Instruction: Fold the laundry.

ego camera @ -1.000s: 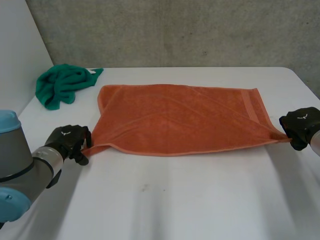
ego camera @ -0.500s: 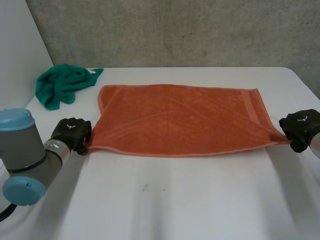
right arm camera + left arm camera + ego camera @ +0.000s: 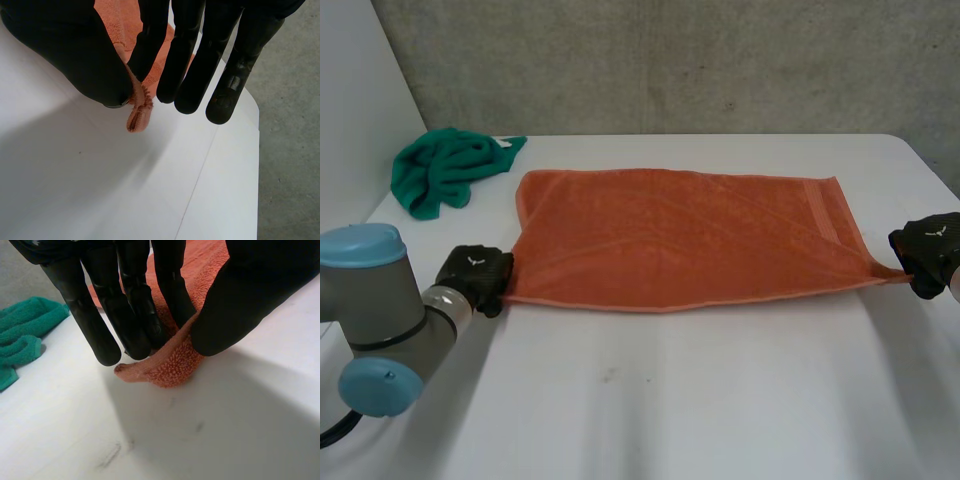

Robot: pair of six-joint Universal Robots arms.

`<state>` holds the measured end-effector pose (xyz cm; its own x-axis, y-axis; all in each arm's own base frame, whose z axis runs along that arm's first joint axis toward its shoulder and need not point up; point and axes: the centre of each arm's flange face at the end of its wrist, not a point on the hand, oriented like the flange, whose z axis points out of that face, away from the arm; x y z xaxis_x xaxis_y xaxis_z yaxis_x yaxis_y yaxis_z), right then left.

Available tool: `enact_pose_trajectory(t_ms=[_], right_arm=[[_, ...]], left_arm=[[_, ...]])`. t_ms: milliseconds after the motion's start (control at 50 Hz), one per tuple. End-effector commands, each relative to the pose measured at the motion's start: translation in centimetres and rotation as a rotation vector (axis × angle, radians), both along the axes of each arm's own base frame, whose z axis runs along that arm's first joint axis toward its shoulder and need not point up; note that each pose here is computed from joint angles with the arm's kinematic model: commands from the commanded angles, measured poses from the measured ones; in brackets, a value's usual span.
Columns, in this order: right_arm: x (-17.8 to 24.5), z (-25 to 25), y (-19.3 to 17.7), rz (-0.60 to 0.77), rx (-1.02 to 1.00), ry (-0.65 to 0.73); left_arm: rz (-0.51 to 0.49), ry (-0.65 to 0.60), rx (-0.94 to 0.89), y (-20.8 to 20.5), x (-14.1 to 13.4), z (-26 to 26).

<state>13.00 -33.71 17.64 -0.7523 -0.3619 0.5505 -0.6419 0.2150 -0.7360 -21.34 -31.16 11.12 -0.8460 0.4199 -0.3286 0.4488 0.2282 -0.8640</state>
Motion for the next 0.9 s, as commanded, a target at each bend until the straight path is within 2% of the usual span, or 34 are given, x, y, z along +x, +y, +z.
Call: enact_pose_trajectory(t_ms=[20,120,200,260,340,400,480,560,640,740,800,900], right_arm=[[0.0,0.1,0.2,0.004,0.008,0.019],[-0.1,2.6,1.9,0.043,0.022,0.103],[-2.4,3.6,3.5,0.046,0.100,0.247],[-3.6,3.7,5.8,0.086,0.217,0.361],[-3.8,4.2,8.6,0.162,0.308,0.449],[-3.4,3.9,9.2,0.182,0.306,0.445],[-3.4,3.7,8.8,0.167,0.270,0.432],[-3.5,2.4,6.3,0.107,0.195,0.365],[-1.1,1.5,3.8,0.139,0.105,0.348],[0.4,0.7,1.0,0.097,0.034,0.381],[0.5,0.3,-1.4,0.045,-0.023,0.407],[1.9,-0.5,-4.1,0.052,-0.105,0.411]], left_arm=[[0.048,-0.085,-0.048,-0.4,0.6,1.3],[0.022,-0.183,-0.115,1.8,1.4,5.6],[-0.052,-0.339,-0.086,5.2,1.9,7.4],[-0.152,-0.486,0.013,9.6,2.6,8.4],[-0.248,-0.561,0.107,13.4,2.9,8.9],[-0.259,-0.552,0.082,13.7,2.4,9.1],[-0.233,-0.524,-0.014,11.9,1.7,9.3],[-0.211,-0.509,-0.084,8.3,0.6,7.8],[-0.188,-0.489,-0.180,4.5,-0.7,7.0],[-0.167,-0.461,-0.301,-0.6,-3.0,5.2],[-0.165,-0.453,-0.340,-2.3,-4.0,4.4],[-0.150,-0.435,-0.421,-5.6,-5.3,2.9]])
